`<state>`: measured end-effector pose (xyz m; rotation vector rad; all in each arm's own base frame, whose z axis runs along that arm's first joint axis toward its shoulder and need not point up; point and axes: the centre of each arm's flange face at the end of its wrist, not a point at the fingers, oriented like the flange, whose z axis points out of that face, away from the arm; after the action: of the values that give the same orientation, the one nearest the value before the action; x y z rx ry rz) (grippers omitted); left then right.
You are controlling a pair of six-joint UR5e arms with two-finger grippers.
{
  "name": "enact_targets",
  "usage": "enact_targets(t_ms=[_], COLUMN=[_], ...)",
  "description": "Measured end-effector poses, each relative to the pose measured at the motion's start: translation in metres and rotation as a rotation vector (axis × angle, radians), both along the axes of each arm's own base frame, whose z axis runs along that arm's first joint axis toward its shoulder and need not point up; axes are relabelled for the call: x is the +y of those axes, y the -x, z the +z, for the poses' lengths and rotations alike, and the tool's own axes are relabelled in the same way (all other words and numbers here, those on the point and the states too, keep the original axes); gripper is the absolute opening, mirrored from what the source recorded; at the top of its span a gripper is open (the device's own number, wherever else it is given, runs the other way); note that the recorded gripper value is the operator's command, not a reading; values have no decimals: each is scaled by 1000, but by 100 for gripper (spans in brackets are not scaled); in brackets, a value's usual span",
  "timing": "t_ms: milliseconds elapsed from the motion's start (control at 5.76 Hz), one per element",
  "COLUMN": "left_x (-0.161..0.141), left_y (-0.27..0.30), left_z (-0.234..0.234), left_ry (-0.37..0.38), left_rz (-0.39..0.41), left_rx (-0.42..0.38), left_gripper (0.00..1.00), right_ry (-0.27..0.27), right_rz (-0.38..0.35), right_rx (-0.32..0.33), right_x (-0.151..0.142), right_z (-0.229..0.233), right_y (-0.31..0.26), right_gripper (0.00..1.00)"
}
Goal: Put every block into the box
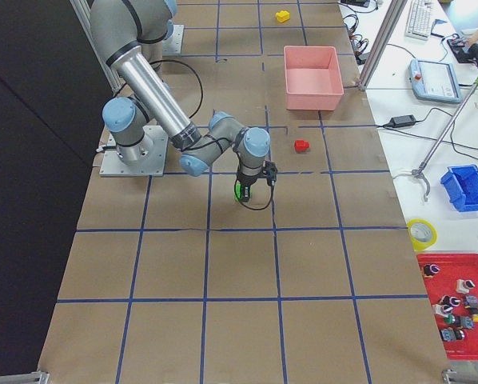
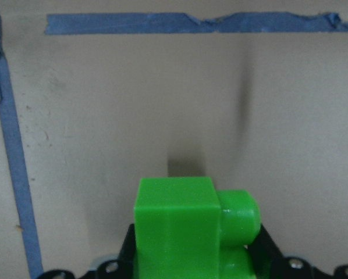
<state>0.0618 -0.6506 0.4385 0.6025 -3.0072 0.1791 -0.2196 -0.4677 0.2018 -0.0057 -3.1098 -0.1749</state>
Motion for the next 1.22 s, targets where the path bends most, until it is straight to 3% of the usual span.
enact_targets(t_ms=[694,1042,1215], left_x=[-74,-100,-110], left_y=[223,302,326], left_z=[-44,-101,-140], left_ry=[-3,15,31], left_rz=[-278,-318,-317], left_rx=[100,94,66], left_gripper=[31,31,40], right_ry=[146,239,250], right_rz=[7,-12,-34], right_rx=[57,15,-4], right_x=[-43,-74,-90], right_z=[131,169,182], right_y=[15,-12,-38], right_gripper=[53,54,54])
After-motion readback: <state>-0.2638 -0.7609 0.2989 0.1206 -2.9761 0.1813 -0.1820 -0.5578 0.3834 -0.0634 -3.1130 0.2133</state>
